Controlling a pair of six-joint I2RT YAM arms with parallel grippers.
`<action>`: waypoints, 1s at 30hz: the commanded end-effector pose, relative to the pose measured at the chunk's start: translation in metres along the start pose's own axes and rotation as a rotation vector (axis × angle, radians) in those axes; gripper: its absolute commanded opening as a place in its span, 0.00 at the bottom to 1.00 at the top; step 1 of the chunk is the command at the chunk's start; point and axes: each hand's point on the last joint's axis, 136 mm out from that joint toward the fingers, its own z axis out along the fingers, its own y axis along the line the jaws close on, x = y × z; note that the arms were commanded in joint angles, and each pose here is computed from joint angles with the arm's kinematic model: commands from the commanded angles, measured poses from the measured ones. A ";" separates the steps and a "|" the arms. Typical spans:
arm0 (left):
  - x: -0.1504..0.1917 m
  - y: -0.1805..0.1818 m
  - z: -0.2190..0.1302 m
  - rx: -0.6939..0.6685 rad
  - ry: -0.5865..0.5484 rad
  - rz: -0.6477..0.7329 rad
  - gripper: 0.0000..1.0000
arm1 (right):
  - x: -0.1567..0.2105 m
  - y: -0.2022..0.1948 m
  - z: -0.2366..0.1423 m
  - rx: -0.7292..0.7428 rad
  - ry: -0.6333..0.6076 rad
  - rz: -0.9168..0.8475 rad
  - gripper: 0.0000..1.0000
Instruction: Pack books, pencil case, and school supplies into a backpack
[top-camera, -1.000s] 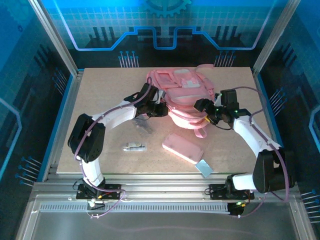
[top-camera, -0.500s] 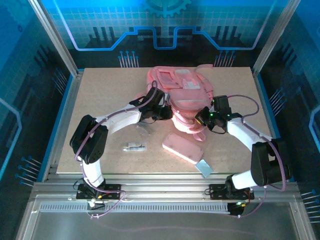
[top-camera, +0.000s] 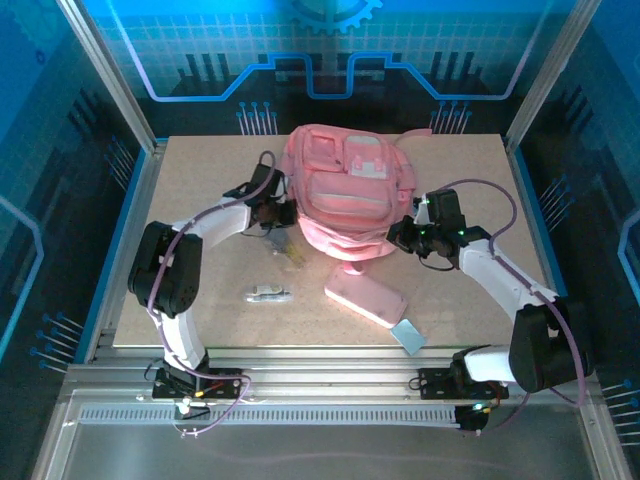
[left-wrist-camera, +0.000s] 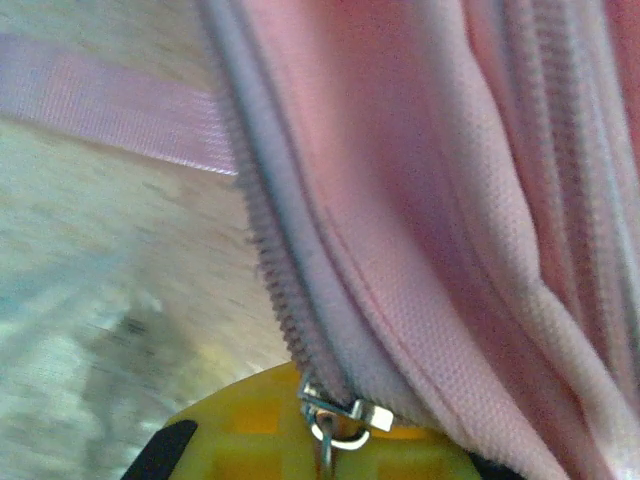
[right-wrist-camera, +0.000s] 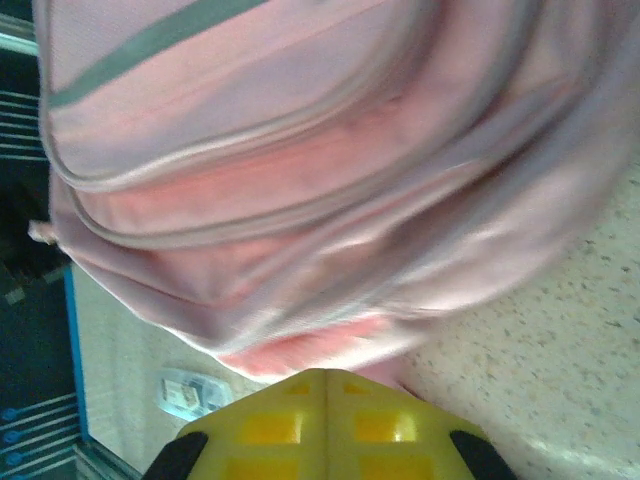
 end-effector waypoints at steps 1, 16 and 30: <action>-0.058 0.017 -0.012 -0.035 -0.146 0.006 0.00 | -0.003 -0.001 -0.019 0.054 -0.003 -0.103 0.00; -0.023 -0.116 -0.064 0.317 -0.086 0.115 0.00 | -0.009 0.113 -0.016 -0.106 -0.015 -0.642 0.56; -0.011 -0.142 -0.079 0.381 -0.065 0.137 0.00 | -0.010 0.113 0.053 -0.001 0.103 -0.969 0.71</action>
